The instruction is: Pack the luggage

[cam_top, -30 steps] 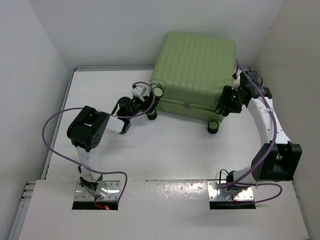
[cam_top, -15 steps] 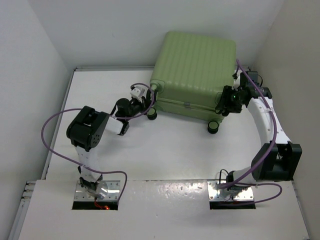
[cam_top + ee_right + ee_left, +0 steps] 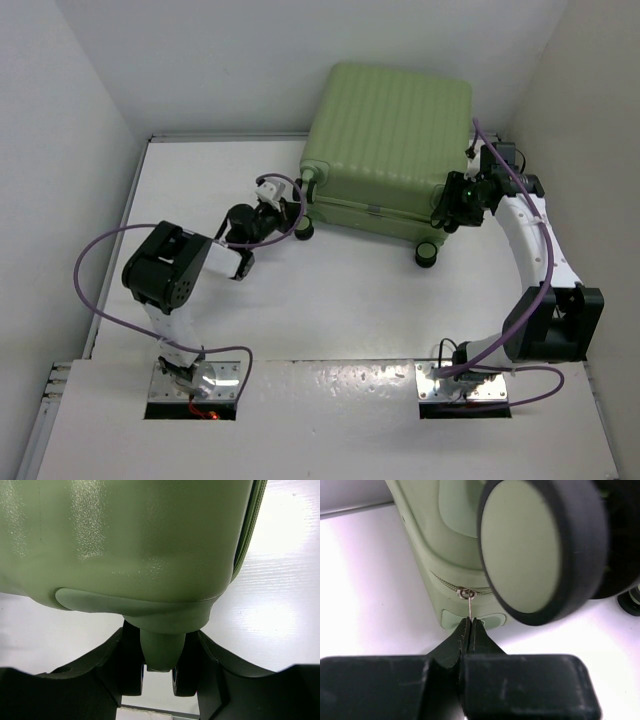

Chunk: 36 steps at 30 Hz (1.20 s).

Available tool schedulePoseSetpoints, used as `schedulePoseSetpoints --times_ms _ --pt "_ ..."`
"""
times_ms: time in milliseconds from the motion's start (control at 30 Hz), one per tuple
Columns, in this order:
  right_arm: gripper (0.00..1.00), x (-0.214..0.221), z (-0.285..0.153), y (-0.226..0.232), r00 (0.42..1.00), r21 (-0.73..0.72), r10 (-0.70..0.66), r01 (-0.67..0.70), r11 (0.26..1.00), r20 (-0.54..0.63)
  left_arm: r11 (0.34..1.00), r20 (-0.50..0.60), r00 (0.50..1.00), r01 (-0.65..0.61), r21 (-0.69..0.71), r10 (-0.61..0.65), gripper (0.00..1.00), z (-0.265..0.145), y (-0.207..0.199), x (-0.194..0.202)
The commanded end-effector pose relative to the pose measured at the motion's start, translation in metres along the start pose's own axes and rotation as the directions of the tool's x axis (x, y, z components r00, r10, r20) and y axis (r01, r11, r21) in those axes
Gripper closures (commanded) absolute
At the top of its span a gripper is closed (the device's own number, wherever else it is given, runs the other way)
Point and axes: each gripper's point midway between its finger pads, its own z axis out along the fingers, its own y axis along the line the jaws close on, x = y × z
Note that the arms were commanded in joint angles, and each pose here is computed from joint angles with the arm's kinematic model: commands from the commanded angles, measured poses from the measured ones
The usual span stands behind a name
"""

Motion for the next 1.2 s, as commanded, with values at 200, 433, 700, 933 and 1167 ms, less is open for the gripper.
schedulePoseSetpoints --times_ms 200,433,700,933,1167 --pt "1.00 -0.021 -0.008 0.044 0.997 -0.180 -0.056 0.065 0.981 0.059 0.982 0.117 0.992 -0.073 0.176 0.053 1.00 -0.001 -0.086 -0.024" --pt "1.00 -0.025 -0.012 0.048 0.996 -0.196 -0.048 0.061 0.979 0.071 0.970 0.136 0.990 -0.062 0.237 0.030 1.00 0.013 -0.133 -0.018" --pt "1.00 -0.021 -0.012 0.048 0.998 -0.200 -0.031 0.043 0.979 0.063 0.952 0.120 0.993 -0.040 0.304 0.003 1.00 0.013 -0.168 -0.009" --pt "1.00 -0.022 -0.012 0.050 0.997 -0.208 -0.033 0.046 0.977 0.066 0.930 0.113 0.993 -0.082 0.357 0.044 1.00 -0.002 -0.188 0.003" --pt "1.00 -0.022 -0.014 0.055 0.998 -0.233 -0.020 0.034 0.972 0.062 0.932 0.113 0.992 -0.097 0.349 0.061 1.00 0.015 -0.197 0.007"
